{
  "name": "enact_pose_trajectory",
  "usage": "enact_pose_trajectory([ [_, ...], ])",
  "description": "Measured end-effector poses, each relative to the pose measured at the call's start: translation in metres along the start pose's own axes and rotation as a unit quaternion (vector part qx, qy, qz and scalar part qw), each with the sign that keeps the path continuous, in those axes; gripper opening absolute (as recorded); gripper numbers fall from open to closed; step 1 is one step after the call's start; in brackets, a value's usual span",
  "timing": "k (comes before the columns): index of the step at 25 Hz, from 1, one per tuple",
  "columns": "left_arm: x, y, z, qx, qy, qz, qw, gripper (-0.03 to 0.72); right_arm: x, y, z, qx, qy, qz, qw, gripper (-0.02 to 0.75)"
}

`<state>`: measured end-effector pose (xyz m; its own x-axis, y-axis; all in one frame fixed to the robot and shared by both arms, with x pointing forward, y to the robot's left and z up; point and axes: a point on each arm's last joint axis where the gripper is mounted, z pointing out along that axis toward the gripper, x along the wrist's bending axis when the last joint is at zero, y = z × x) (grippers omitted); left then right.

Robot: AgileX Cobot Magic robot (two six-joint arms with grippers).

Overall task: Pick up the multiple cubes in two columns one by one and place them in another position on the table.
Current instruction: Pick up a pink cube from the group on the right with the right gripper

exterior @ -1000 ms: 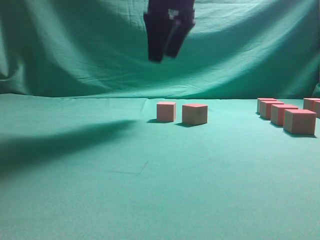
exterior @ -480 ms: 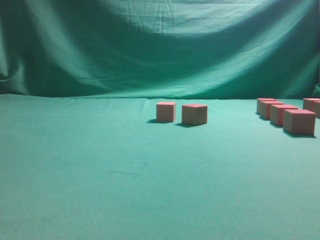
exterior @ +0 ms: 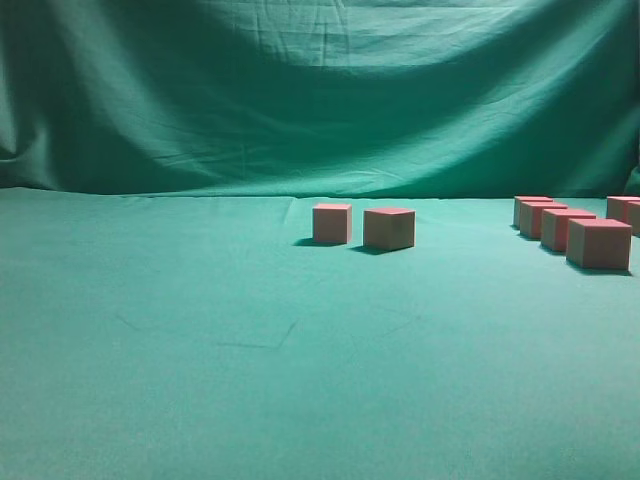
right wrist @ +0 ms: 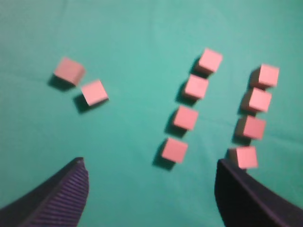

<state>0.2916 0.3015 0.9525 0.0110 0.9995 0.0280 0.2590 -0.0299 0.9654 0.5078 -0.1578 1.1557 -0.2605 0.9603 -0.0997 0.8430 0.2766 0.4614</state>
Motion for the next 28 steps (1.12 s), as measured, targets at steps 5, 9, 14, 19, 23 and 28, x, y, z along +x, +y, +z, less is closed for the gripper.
enact_pose_trajectory([
  [5, 0.000, 0.000, 0.000, 0.000, 0.000, 0.000, 1.000, 0.000, -0.012, -0.043, 0.054, 0.104, -0.044, 0.033, 0.993, 0.554],
  [9, 0.000, 0.000, 0.000, 0.000, 0.000, 0.000, 1.000, 0.000, -0.034, -0.059, 0.083, 0.126, -0.033, 0.095, 0.987, 0.554],
  [14, 0.000, 0.000, 0.000, 0.000, 0.000, 0.000, 1.000, 0.000, -0.041, -0.058, 0.112, 0.121, 0.009, 0.135, 0.983, 0.554],
  [19, 0.000, 0.000, 0.000, 0.000, 0.000, 0.000, 1.000, 0.000, -0.039, -0.054, 0.143, 0.125, 0.013, 0.139, 0.982, 0.554],
  [23, 0.000, 0.000, 0.000, 0.000, 0.000, 0.000, 1.000, 0.000, -0.039, -0.053, 0.170, 0.131, 0.012, 0.145, 0.981, 0.554],
  [28, 0.000, 0.000, 0.000, 0.000, 0.000, 0.000, 1.000, 0.000, -0.041, -0.054, 0.198, 0.137, 0.009, 0.151, 0.979, 0.554],
])
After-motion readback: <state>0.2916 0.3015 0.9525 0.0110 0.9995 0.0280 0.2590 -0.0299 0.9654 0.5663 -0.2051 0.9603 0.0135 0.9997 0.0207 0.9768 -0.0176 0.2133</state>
